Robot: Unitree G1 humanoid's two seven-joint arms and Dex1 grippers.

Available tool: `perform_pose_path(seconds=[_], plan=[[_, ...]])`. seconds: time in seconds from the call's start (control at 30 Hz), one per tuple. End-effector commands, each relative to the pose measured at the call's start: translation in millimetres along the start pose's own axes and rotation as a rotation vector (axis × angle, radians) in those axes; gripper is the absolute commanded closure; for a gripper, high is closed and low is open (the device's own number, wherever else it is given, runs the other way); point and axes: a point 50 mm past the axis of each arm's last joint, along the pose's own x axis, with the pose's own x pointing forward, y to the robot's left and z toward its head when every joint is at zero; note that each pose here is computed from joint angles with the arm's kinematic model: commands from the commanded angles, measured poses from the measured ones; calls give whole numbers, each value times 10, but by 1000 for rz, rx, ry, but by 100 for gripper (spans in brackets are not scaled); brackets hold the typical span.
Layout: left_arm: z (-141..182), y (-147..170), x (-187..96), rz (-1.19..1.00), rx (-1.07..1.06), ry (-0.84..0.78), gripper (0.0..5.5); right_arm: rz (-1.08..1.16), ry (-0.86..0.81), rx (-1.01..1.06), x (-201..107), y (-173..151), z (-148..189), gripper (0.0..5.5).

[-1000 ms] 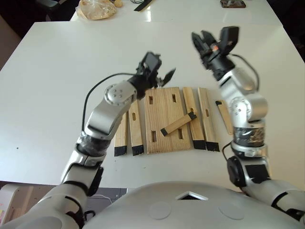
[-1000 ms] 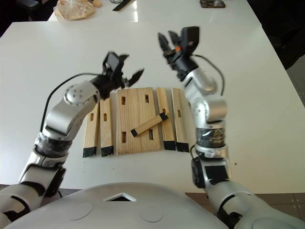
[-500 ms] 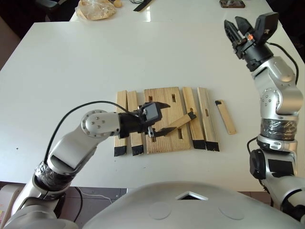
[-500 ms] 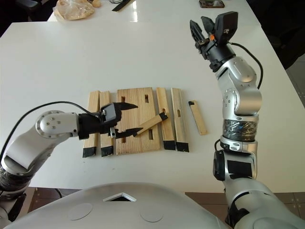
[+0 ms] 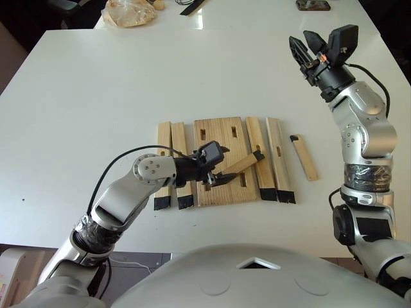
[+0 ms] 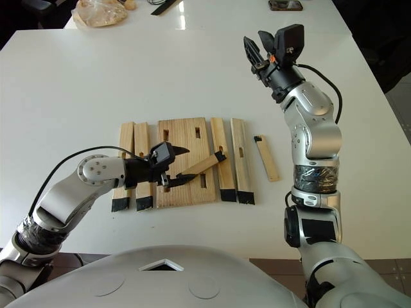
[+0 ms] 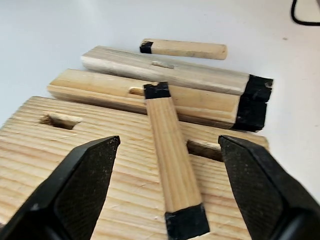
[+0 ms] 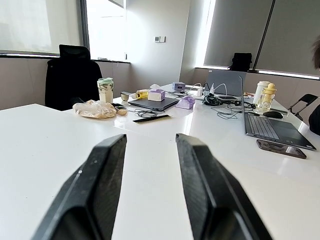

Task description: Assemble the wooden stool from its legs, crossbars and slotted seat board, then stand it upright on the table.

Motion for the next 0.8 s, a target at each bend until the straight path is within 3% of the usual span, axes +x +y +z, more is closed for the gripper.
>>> perform_pose_path(seconds=[0.03,0.27,0.8], plan=[[-73,11,34,3,4,51,183,22,-14,-16,40,29,43,369],[-243,61,32,39,56,136,183,22,-12,-24,40,35,21,369],[-309,225,-33,100,37,116,419,4,-11,-45,-11,59,-27,364]])
